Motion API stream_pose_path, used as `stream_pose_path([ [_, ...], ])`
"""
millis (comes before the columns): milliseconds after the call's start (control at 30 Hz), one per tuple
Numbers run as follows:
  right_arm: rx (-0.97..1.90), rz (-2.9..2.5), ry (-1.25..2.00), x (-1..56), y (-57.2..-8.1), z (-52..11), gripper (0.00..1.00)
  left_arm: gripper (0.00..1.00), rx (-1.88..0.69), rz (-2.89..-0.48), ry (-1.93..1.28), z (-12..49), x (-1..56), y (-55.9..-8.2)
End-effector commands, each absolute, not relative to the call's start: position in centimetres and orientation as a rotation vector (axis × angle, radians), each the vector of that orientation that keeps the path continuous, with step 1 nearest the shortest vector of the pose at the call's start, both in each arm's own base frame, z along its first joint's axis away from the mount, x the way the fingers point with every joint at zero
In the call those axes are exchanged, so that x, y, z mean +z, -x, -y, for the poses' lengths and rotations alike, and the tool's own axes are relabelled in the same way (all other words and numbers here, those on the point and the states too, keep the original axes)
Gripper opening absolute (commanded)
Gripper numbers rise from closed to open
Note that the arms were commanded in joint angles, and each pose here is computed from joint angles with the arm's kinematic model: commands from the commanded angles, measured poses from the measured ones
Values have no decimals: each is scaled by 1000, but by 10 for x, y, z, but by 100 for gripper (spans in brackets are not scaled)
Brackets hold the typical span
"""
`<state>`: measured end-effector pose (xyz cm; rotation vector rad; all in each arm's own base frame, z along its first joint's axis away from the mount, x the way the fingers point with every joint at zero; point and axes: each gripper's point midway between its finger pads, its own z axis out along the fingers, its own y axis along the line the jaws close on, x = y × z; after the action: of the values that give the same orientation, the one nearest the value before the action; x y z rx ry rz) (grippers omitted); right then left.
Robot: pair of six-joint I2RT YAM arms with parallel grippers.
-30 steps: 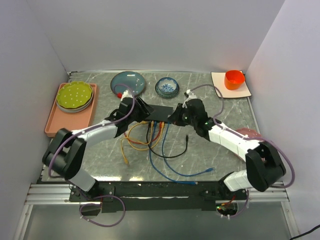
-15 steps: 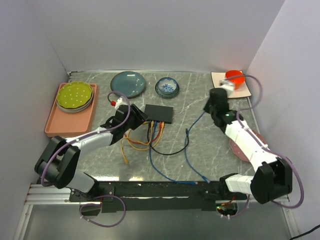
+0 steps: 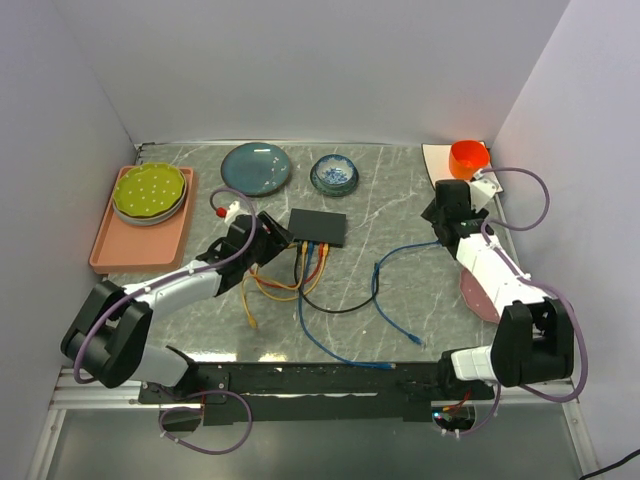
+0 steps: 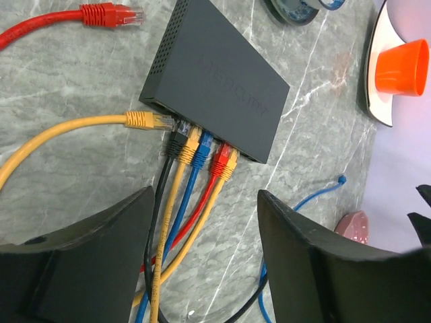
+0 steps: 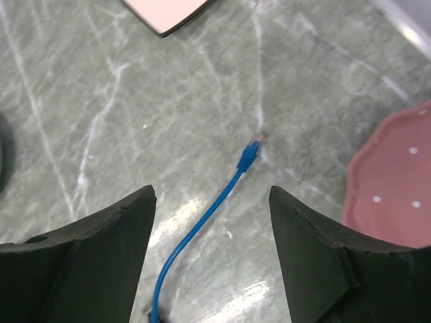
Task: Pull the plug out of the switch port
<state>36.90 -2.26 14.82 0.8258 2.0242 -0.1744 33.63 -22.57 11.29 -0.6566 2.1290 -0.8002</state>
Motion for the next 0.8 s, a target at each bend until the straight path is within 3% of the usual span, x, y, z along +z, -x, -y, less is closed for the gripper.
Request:
stream_pose_path([
  [0, -16, -1983, -752, 170, -378, -5, 77, 69, -823, -2085, 667, 226, 126, -337],
  [267, 261, -2287, -463, 103, -360, -110, 73, 69, -825, -2121, 663, 233, 115, -332],
  [667, 307, -2440, -478, 50, -348, -129, 69, 69, -822, -2150, 668, 234, 101, -322],
  [767, 317, -2466, -475, 38, -352, -134, 61, 68, -819, -2162, 667, 236, 97, -321],
])
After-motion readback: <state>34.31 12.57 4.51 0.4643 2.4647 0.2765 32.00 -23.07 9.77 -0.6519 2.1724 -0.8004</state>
